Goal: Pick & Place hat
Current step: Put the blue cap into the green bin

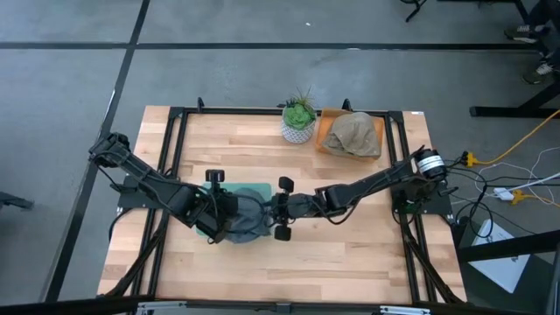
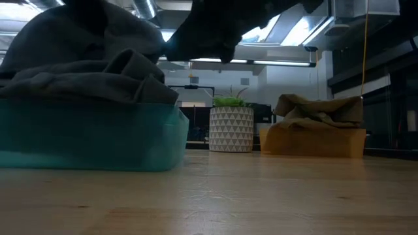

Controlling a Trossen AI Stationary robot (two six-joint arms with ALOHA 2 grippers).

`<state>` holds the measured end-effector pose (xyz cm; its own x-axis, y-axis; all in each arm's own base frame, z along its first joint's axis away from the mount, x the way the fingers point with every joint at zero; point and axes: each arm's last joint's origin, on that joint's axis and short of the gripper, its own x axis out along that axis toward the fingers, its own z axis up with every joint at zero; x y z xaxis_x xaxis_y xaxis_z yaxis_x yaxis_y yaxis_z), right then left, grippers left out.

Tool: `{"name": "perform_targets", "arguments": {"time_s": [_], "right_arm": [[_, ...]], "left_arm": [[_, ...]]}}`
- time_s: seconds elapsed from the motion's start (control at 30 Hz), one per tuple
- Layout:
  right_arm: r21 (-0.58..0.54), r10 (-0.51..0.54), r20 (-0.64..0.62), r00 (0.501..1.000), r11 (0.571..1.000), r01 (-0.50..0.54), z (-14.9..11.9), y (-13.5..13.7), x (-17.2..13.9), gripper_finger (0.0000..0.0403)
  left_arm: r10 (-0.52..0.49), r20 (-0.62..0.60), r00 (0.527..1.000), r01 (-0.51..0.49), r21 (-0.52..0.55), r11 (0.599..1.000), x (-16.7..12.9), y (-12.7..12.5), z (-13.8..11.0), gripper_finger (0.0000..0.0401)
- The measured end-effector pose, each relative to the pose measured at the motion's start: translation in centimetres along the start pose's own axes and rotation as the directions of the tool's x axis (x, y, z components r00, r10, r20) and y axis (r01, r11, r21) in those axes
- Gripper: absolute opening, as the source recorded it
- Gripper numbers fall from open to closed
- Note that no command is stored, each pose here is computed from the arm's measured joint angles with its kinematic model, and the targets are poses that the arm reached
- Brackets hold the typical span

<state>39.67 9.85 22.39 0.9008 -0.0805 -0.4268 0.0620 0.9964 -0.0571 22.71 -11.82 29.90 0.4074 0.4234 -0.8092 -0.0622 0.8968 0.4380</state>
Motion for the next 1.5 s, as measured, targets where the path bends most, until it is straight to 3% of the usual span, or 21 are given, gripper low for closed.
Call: {"name": "perform_targets", "arguments": {"time_s": [0.2, 0.37, 0.47, 0.7, 1.0, 1.17, 1.4, 1.5], "right_arm": [[-0.024, -0.014, -0.086, 0.996, 1.000, 0.012, -0.2, -0.3, -0.9, 0.0177], [-0.111, -0.138, -0.122, 0.983, 0.986, 0.125, -1.1, -0.6, -0.5, 0.0219], [-0.153, -0.196, -0.104, 0.975, 0.972, 0.179, -1.5, -0.6, 0.1, 0.0226], [-0.171, -0.189, -0.101, 0.977, 0.970, 0.170, -2.7, -0.3, 1.8, 0.0227], [-0.141, -0.179, -0.005, 0.984, 0.974, 0.176, -3.6, 0.1, 3.9, 0.0227], [-0.125, -0.200, 0.034, 0.979, 0.971, 0.203, -3.5, -0.4, 4.5, 0.0192], [-0.169, -0.217, 0.045, 0.975, 0.960, 0.222, -3.4, -0.8, 4.6, 0.0037], [-0.203, -0.260, 0.046, 0.965, 0.943, 0.264, -3.4, -1.1, 4.6, 0.0018]], "left_arm": [[0.081, 0.036, 0.996, -0.080, -0.025, 0.996, 0.0, 0.3, 0.1, 0.0004], [0.094, 0.048, 0.994, -0.093, -0.032, 0.995, 0.0, 0.3, 0.2, 0.0006], [0.091, 0.055, 0.994, -0.088, -0.043, 0.995, 0.0, 0.2, 0.2, 0.0004], [0.091, 0.055, 0.994, -0.087, -0.062, 0.994, 0.0, 0.2, 0.2, 0.0005], [0.085, 0.057, 0.995, -0.081, -0.069, 0.994, 0.0, 0.2, 0.3, 0.0007], [0.078, 0.061, 0.995, -0.074, -0.074, 0.995, 0.0, 0.2, 0.3, 0.0006], [0.057, 0.057, 0.997, -0.055, -0.050, 0.997, 0.0, 0.1, 0.4, 0.0007], [0.051, 0.057, 0.997, -0.052, 0.007, 0.999, -0.1, 0.0, 0.3, 0.0005]]}}
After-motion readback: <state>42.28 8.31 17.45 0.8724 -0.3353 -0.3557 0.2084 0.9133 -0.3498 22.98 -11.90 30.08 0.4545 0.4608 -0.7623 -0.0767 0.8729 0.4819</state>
